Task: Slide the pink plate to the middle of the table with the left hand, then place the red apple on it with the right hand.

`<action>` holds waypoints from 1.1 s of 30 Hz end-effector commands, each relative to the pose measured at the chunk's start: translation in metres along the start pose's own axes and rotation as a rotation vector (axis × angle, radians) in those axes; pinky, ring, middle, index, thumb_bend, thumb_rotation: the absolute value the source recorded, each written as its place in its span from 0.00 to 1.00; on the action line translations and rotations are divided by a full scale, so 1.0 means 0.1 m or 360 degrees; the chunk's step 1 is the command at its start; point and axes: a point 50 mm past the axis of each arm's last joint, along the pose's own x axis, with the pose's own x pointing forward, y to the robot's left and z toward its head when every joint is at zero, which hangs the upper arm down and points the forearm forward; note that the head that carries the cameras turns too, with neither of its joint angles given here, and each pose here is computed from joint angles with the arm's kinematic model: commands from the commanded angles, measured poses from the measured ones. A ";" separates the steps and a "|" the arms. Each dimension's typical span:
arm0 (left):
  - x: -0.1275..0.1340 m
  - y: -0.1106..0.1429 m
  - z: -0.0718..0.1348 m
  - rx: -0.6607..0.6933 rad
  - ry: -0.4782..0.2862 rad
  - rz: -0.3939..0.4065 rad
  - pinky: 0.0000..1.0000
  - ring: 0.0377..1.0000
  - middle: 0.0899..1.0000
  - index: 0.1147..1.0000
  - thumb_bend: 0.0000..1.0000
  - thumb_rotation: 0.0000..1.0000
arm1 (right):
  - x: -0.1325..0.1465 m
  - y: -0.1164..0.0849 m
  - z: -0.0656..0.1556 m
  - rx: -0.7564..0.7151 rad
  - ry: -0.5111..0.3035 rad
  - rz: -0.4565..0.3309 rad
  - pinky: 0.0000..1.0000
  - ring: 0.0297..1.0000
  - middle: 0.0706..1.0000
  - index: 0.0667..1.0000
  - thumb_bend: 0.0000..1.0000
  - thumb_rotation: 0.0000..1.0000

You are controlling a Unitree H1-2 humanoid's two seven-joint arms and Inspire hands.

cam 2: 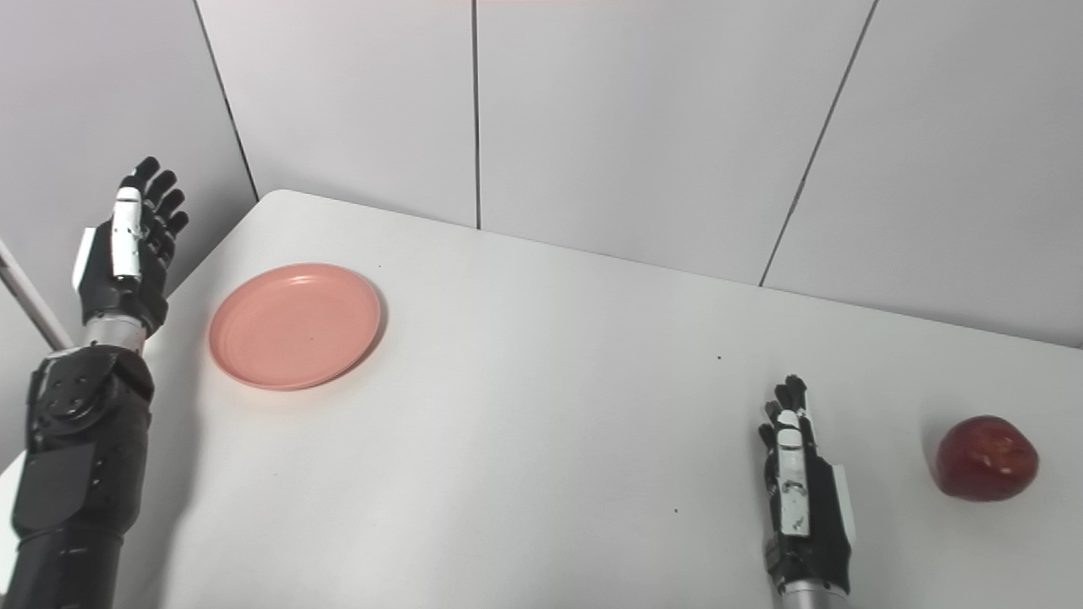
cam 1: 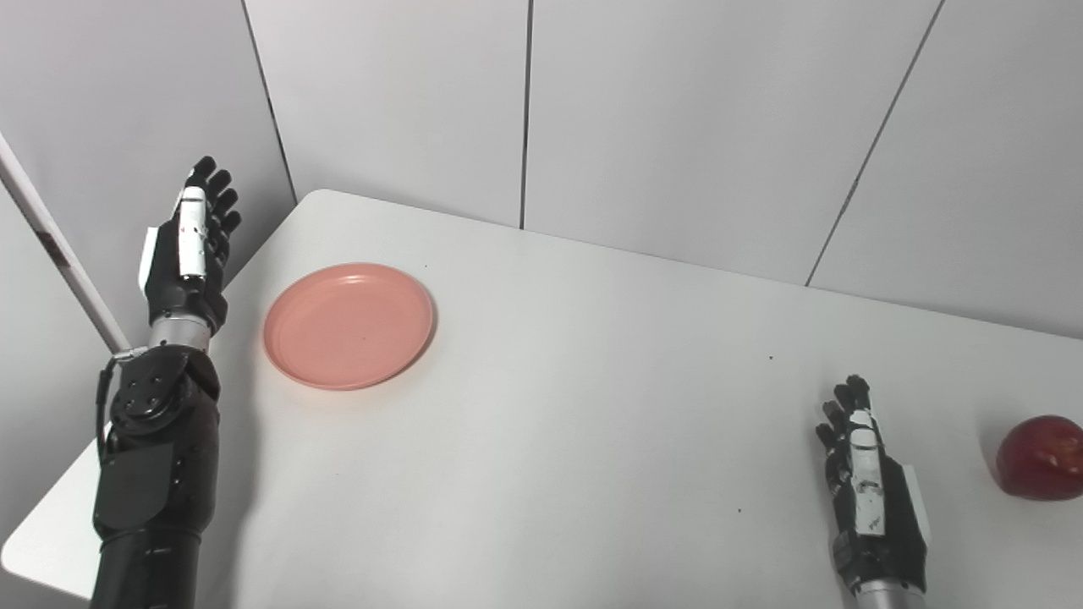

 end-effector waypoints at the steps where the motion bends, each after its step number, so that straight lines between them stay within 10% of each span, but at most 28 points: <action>1: 0.07 0.01 0.14 -0.0011 -0.0114 -0.0005 0.96 0.95 0.94 0.90 0.34 1.00 | 0.04 -0.01 0.13 -0.0007 -0.0114 0.0007 1.00 1.00 1.00 1.00 0.19 1.00; 33: -0.04 0.11 -0.50 -0.0165 0.0152 -0.0084 0.96 0.97 0.96 0.94 0.31 1.00 | 0.04 -0.02 0.13 -0.0020 -0.0113 0.0010 1.00 1.00 1.00 1.00 0.19 1.00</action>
